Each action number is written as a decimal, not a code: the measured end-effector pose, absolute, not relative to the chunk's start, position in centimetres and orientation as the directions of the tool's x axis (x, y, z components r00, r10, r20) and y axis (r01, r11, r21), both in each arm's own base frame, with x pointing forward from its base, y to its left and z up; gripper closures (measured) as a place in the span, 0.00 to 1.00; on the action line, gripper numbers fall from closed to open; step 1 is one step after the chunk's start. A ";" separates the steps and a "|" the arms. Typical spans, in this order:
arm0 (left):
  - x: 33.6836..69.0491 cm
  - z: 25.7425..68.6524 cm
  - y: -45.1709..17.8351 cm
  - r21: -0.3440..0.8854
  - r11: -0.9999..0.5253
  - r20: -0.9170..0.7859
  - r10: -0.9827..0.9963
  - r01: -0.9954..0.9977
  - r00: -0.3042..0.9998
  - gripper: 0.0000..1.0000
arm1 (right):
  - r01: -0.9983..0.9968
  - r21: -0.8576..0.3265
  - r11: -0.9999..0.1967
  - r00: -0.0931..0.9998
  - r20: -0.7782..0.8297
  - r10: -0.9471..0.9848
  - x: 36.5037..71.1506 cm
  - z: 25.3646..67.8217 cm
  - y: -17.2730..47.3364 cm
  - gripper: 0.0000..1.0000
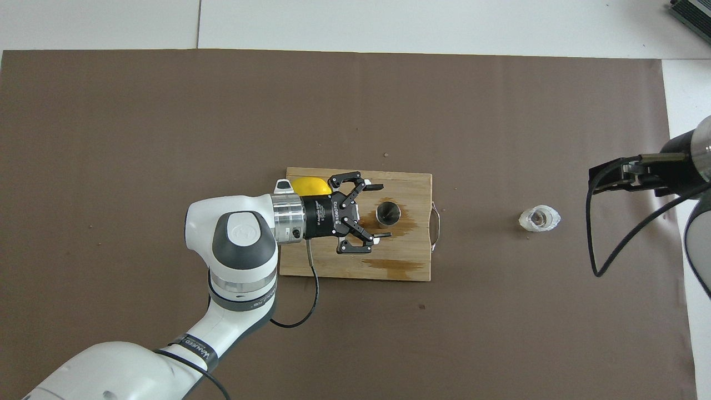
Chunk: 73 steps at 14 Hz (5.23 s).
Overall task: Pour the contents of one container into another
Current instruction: 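Release the jigger and withdraw the left gripper while the right gripper reaches the cup, then grasp the clear cup with the right gripper and lift it, then carry the clear cup with the right gripper above the jigger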
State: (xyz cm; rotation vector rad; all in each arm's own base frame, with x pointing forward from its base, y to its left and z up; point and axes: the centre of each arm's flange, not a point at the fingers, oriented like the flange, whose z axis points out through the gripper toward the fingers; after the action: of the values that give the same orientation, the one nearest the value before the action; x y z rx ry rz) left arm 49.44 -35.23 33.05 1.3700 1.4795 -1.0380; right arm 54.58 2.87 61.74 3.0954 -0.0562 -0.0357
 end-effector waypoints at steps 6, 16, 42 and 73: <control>50.4 40.7 -32.7 0.058 -0.056 -0.955 0.286 0.997 0.071 0.00 | 0.242 0.037 -0.969 0.970 -0.046 0.241 53.3 59.6 2.9 0.00; 53.0 51.1 -27.9 0.295 -0.588 -0.573 0.522 0.753 0.632 0.00 | 0.876 0.015 -0.481 0.482 -0.044 0.875 50.7 50.9 1.8 0.00; 53.5 64.9 -7.8 0.031 -0.961 -0.030 0.275 0.276 0.961 0.00 | 1.000 -0.008 0.018 -0.016 0.197 0.980 53.2 30.9 -4.0 0.05; 52.9 64.8 -4.9 0.001 -1.000 -0.033 -0.028 -0.028 0.999 0.00 | 0.982 0.183 -0.048 0.081 -0.178 0.981 55.4 47.6 28.9 0.49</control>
State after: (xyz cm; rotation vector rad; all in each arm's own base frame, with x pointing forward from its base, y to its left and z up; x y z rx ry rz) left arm 52.93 -4.90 64.77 3.1399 -0.0440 -0.0513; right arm 55.41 28.92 47.56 2.1046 1.9708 -0.0078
